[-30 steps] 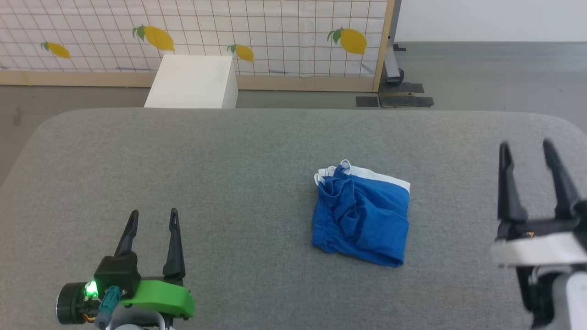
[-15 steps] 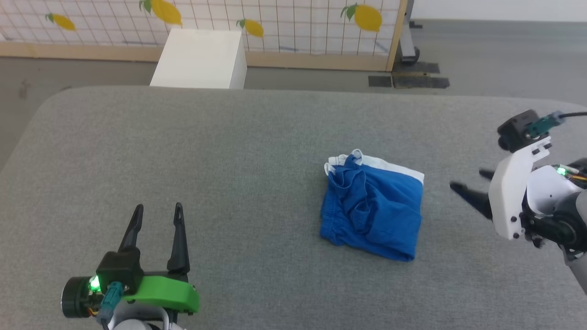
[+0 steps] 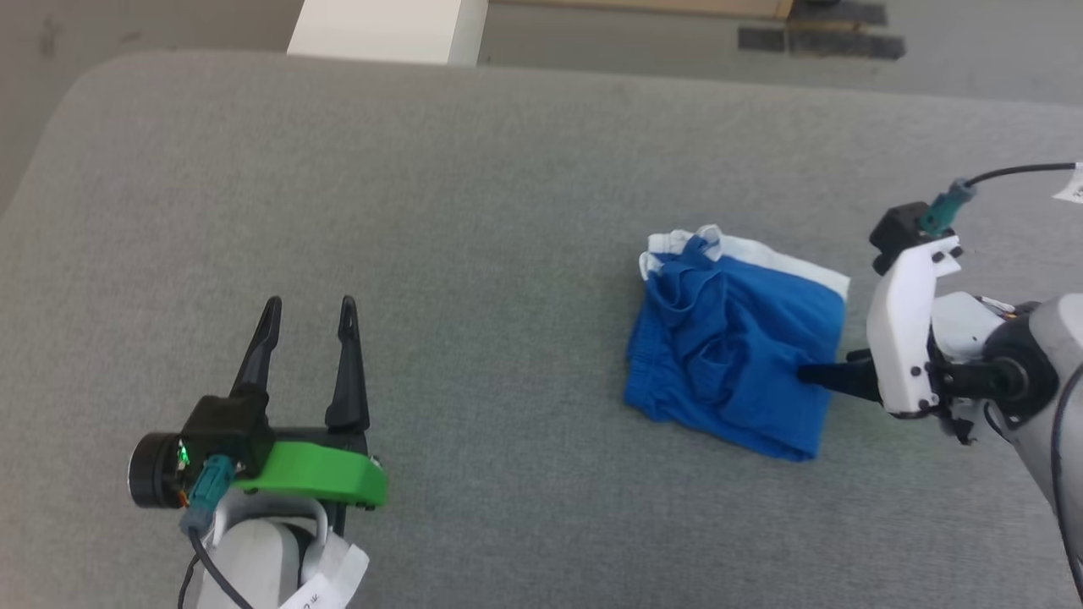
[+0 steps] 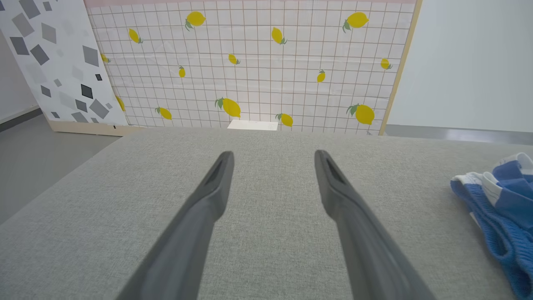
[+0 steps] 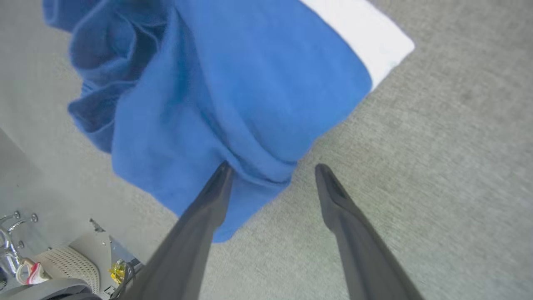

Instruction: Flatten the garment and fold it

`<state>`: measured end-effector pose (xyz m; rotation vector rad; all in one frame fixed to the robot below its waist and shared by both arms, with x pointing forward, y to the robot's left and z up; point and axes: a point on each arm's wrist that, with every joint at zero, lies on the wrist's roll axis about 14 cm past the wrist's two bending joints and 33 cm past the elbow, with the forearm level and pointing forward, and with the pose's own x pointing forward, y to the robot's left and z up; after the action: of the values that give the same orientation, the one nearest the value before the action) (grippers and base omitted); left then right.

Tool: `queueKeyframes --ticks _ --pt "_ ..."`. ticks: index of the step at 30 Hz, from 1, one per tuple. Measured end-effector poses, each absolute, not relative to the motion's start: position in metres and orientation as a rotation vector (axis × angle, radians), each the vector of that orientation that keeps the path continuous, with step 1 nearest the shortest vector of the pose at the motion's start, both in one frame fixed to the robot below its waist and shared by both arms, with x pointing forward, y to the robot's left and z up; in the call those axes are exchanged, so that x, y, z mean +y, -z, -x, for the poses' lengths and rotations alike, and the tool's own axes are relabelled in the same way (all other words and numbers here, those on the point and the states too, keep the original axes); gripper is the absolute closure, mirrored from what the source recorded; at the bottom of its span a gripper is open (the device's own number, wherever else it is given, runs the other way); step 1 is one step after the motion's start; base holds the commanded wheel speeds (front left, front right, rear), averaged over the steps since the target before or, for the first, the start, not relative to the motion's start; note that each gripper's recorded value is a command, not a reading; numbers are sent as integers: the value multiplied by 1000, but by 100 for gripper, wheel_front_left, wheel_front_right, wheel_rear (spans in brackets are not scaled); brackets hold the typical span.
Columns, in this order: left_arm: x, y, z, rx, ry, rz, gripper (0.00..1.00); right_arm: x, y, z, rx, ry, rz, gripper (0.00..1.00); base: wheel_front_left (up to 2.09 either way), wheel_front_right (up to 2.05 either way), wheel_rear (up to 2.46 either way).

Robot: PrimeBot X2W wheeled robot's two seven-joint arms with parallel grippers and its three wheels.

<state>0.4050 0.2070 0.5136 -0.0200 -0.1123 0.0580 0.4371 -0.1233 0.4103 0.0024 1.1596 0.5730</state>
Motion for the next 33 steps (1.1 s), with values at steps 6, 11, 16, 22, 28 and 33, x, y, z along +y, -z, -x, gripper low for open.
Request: queueKeyframes --ticks 6,11,16,22,28,33 --pt "213 -500 -412 -75 -81 24 0 -106 -374 -441 1233 -603 25 0 0 0 0" --pt "221 -490 -410 -46 -109 17 0 -98 -364 -446 1234 -647 62 100 0 0 0" --pt "222 -489 -409 -40 -116 16 0 -93 -368 -451 1183 -659 49 100 0 0 0" --pt "218 -494 -409 -57 -105 24 0 -85 -385 -446 1090 -699 56 100 0 0 0" --pt "208 -490 -409 -47 -79 31 0 -104 -411 -440 965 -718 203 100 0 0 0" --pt "191 -493 -422 -67 -29 45 0 -160 -438 -452 886 -612 384 100 0 0 0"
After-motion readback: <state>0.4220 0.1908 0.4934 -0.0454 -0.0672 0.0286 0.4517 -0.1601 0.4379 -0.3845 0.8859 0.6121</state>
